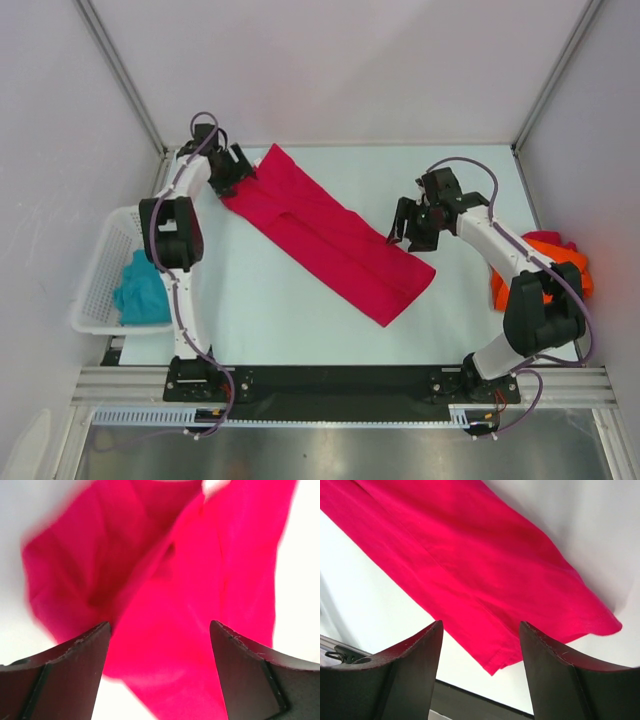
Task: Fold and stack the t-shirts
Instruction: Rotate the tshirt 75 degrees
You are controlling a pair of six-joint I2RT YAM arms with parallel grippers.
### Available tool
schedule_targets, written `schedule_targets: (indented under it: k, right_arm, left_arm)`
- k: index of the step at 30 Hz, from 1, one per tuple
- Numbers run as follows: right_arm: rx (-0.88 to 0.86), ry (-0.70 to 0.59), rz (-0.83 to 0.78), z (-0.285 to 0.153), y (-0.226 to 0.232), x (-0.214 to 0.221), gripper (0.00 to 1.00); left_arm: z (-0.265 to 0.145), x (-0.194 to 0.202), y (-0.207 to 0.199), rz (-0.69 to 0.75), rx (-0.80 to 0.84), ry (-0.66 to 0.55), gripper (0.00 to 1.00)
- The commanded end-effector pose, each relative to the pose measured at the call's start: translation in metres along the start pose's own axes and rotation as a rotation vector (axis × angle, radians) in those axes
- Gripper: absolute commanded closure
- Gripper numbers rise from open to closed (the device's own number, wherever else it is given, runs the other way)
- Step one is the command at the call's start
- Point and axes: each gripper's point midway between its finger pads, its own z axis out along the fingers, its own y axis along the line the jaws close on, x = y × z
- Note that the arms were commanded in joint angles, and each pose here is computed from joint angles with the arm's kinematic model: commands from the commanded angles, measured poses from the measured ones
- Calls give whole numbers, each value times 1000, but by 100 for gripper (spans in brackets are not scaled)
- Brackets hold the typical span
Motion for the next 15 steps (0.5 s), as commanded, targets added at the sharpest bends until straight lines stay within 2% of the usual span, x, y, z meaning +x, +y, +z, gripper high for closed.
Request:
schedule_targets:
  k: [1, 2, 3, 4, 5, 6, 7, 9, 10, 11, 12, 14, 15]
  right_arm:
    - [-26, -42, -8, -18, 6, 3, 32]
    - [-31, -45, -6, -21, 7, 5, 32]
    - [-32, -48, -4, -22, 8, 5, 32]
    - [-29, -43, -4, -22, 6, 8, 32]
    - [-34, -56, -7, -27, 9, 9, 32]
    - [-34, -59, -6, -29, 9, 10, 32]
    - [-36, -61, -5, -31, 9, 12, 32]
    - [-48, -77, -1, -39, 11, 16, 32]
    - [-52, -80, -1, -41, 11, 18, 31]
    - [-61, -87, -2, -45, 13, 22, 32]
    - [-68, -95, -5, -46, 14, 23, 31]
    - [-76, -92, -4, -47, 13, 28, 30]
    - [-80, -90, -10, -47, 14, 30, 29]
  left_arm:
    - [-92, 1, -73, 80, 230, -92, 14]
    - [-86, 35, -76, 106, 226, -39, 14]
    - [-113, 38, -95, 141, 279, -90, 14]
    - [-107, 74, -88, 144, 278, -22, 14]
    - [-113, 95, -107, 166, 329, -22, 14]
    - [-138, 106, -119, 178, 382, -47, 14]
    - [-128, 145, -102, 166, 362, 20, 14]
    - [-153, 176, -120, 172, 449, 3, 12]
    - [-144, 211, -98, 153, 425, 62, 10]
    - [-162, 223, -112, 138, 497, 39, 10]
    - [-152, 249, -89, 114, 452, 69, 7]
    - [-169, 273, -96, 110, 496, 51, 3]
    - [-163, 290, -81, 112, 456, 63, 1]
